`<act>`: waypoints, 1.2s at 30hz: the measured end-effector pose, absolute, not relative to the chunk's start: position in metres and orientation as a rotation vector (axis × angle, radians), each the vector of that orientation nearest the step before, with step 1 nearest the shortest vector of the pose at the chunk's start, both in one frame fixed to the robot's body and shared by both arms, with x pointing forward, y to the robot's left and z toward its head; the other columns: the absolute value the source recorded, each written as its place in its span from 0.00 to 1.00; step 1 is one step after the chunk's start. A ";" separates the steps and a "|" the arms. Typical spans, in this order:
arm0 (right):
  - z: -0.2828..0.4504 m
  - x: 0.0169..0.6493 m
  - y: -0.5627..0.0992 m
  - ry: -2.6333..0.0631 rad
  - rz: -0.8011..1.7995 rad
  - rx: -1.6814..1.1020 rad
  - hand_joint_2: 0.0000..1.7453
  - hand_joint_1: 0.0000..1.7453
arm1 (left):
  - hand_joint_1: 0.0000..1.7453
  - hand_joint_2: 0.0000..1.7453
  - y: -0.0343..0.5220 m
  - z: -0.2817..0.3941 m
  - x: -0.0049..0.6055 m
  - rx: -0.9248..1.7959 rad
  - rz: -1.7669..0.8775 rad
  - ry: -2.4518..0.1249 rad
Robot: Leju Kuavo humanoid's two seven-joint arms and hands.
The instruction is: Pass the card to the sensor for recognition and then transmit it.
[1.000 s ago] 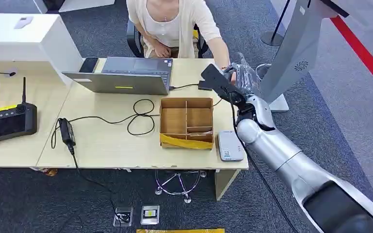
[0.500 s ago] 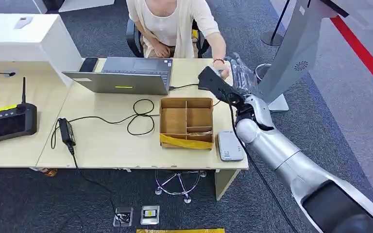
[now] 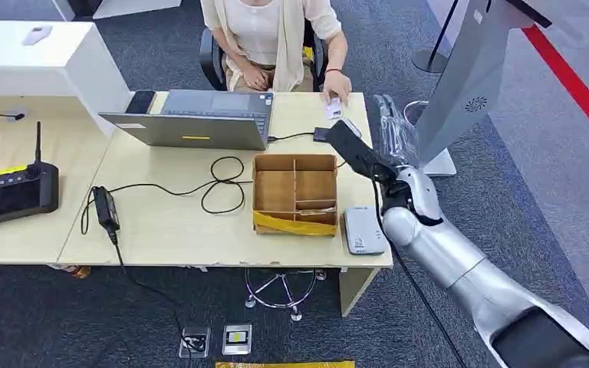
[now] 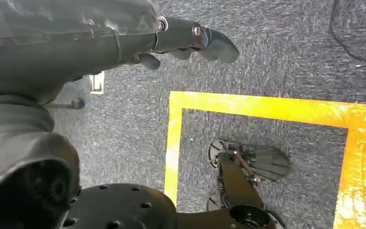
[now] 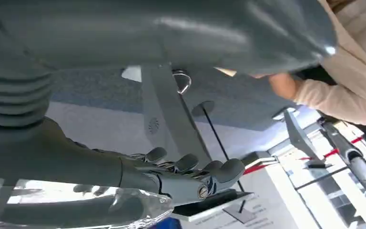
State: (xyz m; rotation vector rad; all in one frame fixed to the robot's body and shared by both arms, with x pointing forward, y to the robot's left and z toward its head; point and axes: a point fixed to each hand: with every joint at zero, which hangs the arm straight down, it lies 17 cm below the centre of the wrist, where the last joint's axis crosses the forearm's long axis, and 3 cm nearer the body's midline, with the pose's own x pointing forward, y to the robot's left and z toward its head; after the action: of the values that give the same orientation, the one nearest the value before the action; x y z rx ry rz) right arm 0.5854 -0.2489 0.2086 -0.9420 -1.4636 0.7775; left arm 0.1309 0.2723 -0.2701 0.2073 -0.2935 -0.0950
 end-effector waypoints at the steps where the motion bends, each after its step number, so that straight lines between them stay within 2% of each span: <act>1: 0.204 0.578 -0.252 -1.466 0.767 -0.933 0.00 0.00 | 0.00 0.00 0.272 -0.271 0.128 0.207 -0.094 -0.290; 11: 0.203 0.524 -0.256 -1.582 0.700 -0.831 0.00 0.00 | 0.00 0.00 0.282 -0.272 0.120 0.229 -0.043 -0.306; 12: 0.206 0.520 -0.254 -1.601 0.701 -0.842 1.00 0.00 | 0.00 0.00 0.285 -0.272 0.120 0.235 -0.033 -0.308; 24: 0.207 0.490 -0.217 -1.661 0.894 -1.000 1.00 0.00 | 0.00 0.00 0.296 -0.272 0.116 0.264 0.005 -0.302; 31: 0.181 0.480 -0.183 -1.654 1.001 -0.888 1.00 0.00 | 0.00 0.00 0.298 -0.272 0.115 0.269 0.015 -0.299; 36: 0.171 0.479 -0.162 -1.644 1.103 -0.908 1.00 0.00 | 0.00 0.00 0.298 -0.272 0.115 0.273 0.014 -0.299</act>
State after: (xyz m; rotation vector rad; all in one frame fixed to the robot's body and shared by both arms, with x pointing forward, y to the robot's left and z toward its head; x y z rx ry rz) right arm 0.4791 -0.1625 0.1709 -0.9081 -1.6444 1.1031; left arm 0.1150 0.2984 -0.2719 0.2730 -0.2989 0.0139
